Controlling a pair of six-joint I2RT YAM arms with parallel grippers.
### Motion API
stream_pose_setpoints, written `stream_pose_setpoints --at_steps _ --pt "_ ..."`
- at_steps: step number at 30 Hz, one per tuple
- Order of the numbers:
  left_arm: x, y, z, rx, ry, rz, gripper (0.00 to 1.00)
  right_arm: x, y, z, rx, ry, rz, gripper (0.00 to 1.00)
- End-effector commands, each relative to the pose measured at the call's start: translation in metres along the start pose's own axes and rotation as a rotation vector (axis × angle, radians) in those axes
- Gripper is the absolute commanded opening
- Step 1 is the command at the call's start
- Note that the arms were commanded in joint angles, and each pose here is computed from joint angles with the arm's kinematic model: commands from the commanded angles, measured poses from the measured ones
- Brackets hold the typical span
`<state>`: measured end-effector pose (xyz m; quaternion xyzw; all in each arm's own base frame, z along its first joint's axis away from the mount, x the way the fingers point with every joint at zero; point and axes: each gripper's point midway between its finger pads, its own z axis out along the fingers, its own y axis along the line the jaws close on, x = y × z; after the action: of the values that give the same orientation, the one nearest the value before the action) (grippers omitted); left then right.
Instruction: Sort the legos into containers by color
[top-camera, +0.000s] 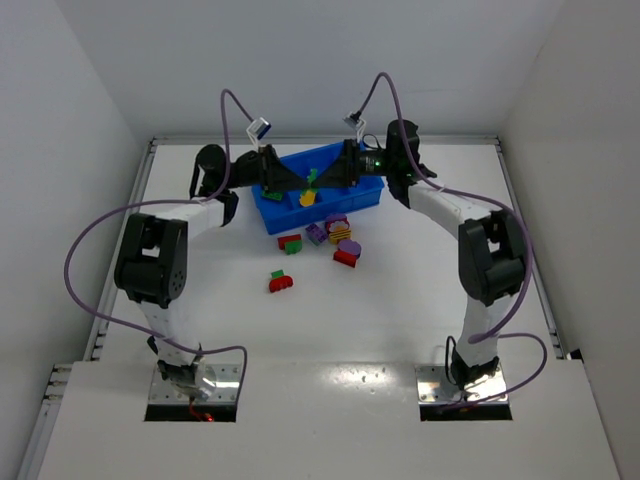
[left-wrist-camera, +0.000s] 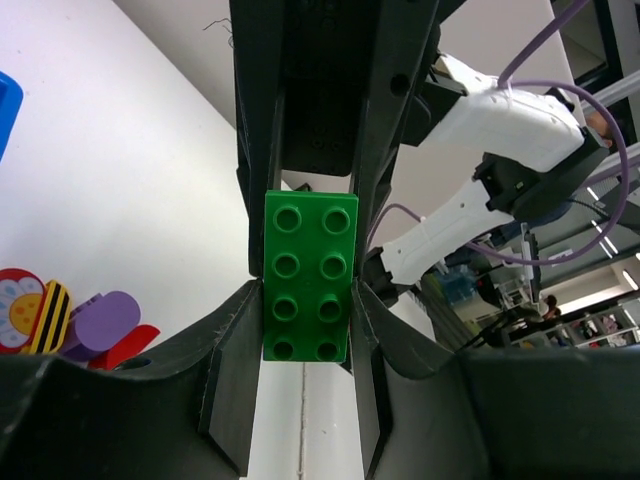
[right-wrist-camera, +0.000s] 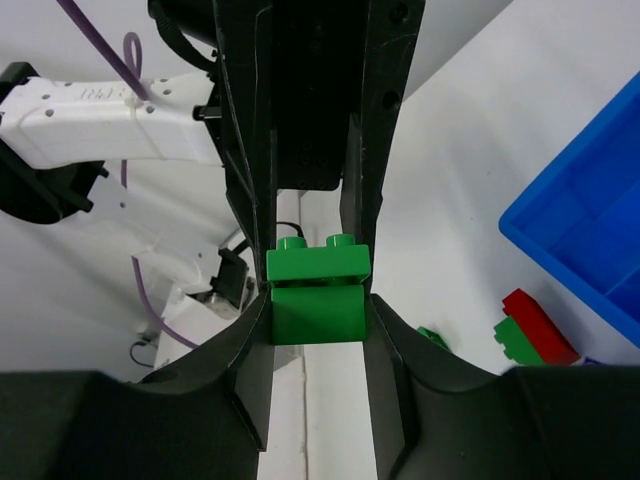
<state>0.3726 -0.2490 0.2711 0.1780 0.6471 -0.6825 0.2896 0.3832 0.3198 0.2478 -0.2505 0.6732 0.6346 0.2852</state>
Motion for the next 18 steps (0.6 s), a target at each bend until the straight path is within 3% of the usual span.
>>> stream_pose_setpoints --at_steps 1,5,13,18 --pt "-0.024 -0.011 -0.003 0.014 -0.051 0.125 0.15 -0.002 0.017 0.001 -0.024 0.019 -0.088 0.12" --pt "-0.051 -0.004 -0.016 -0.027 -0.134 0.165 0.15 0.007 0.023 -0.01 -0.009 0.022 -0.097 0.03" --pt "-0.084 0.031 -0.05 -0.176 -0.232 0.165 0.15 0.021 0.014 -0.033 0.075 0.054 -0.131 0.03" --pt "-0.083 0.102 -0.079 -0.612 -0.168 0.269 0.15 0.015 -0.004 -0.04 0.189 0.046 -0.167 0.03"
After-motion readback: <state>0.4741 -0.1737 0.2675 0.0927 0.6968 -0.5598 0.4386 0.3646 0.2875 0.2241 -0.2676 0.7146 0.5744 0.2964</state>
